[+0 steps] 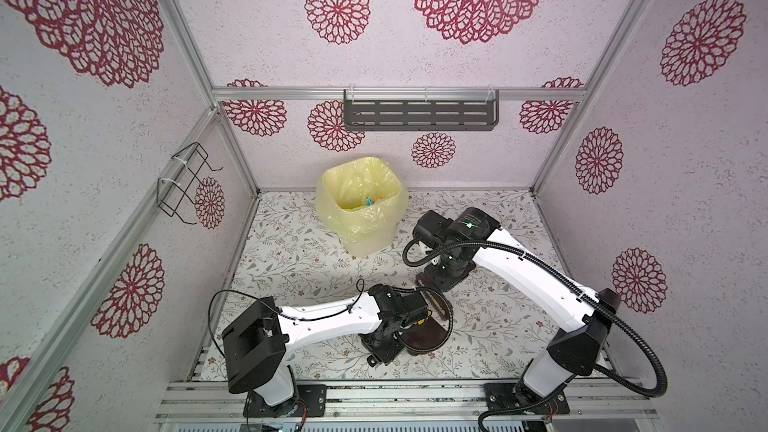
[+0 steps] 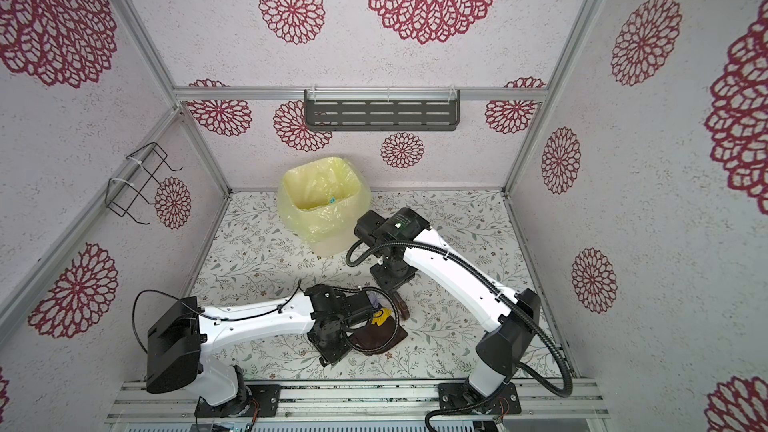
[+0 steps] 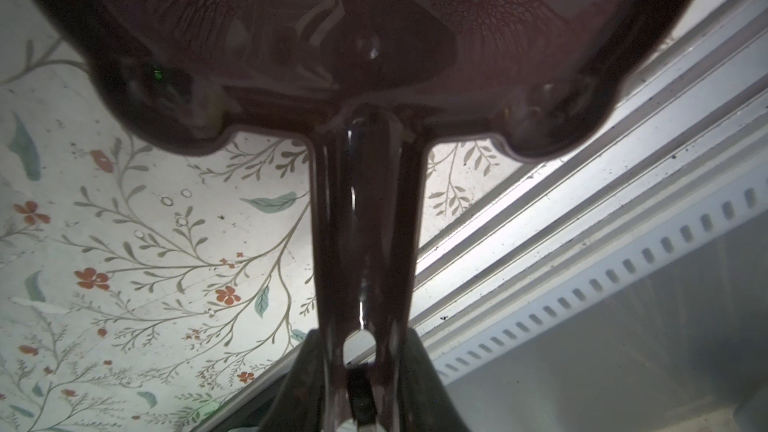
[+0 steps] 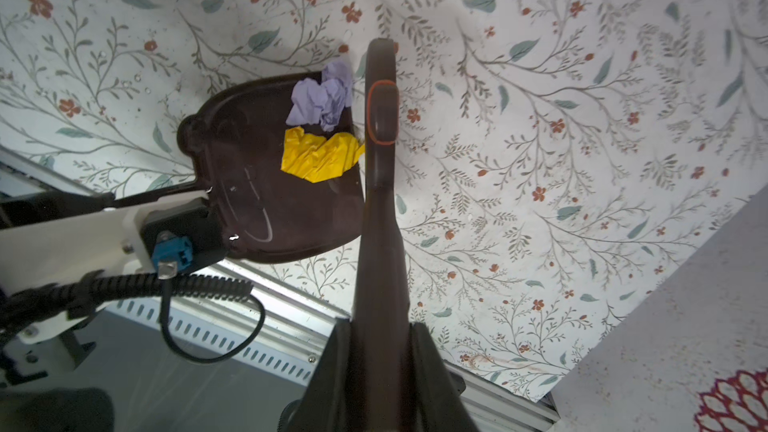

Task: Sweep away the paper scraps from the table
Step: 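Sweep the yellow and purple scraps into the dustpan with the right brush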

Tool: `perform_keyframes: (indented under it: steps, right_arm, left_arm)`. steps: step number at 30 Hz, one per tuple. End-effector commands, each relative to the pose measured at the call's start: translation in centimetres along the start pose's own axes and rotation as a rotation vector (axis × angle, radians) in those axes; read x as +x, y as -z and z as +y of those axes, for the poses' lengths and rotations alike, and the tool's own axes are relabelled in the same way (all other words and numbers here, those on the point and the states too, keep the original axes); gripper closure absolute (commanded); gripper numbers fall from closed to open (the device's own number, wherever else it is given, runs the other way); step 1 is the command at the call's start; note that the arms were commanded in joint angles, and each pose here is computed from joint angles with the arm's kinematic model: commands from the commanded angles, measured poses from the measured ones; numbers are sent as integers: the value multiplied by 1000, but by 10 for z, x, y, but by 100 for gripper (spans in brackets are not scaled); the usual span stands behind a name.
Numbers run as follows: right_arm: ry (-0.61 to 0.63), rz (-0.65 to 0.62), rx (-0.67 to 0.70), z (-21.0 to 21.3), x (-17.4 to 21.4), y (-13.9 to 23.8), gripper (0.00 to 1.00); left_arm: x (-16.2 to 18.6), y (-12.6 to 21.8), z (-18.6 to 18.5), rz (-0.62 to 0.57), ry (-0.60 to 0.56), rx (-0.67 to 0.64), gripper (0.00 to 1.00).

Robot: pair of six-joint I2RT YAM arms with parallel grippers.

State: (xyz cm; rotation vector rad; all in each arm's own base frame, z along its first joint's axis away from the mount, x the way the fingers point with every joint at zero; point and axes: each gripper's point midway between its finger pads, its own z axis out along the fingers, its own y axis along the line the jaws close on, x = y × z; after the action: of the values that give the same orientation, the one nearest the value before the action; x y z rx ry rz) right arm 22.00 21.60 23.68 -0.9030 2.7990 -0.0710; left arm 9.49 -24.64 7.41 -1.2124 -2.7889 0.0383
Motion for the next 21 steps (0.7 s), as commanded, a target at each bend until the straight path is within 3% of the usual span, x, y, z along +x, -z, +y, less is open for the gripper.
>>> perform_keyframes:
  steps: [1, 9, 16, 21]
  right_arm:
    - [-36, -74, 93, -20, -17, 16, 100]
    - [139, -44, 73, 0, -36, -11, 100]
    - [291, 10, -12, 40, -9, -15, 100]
    - [316, 0, -77, 61, 12, 1, 100]
  left_arm:
    - [-6, 0, -1, -27, 8, 6, 100]
    - [-5, 0, -2, -46, 48, 23, 100]
    - [-2, -3, -2, -41, 70, 28, 100]
    - [-1, -2, -2, -43, 74, 29, 100]
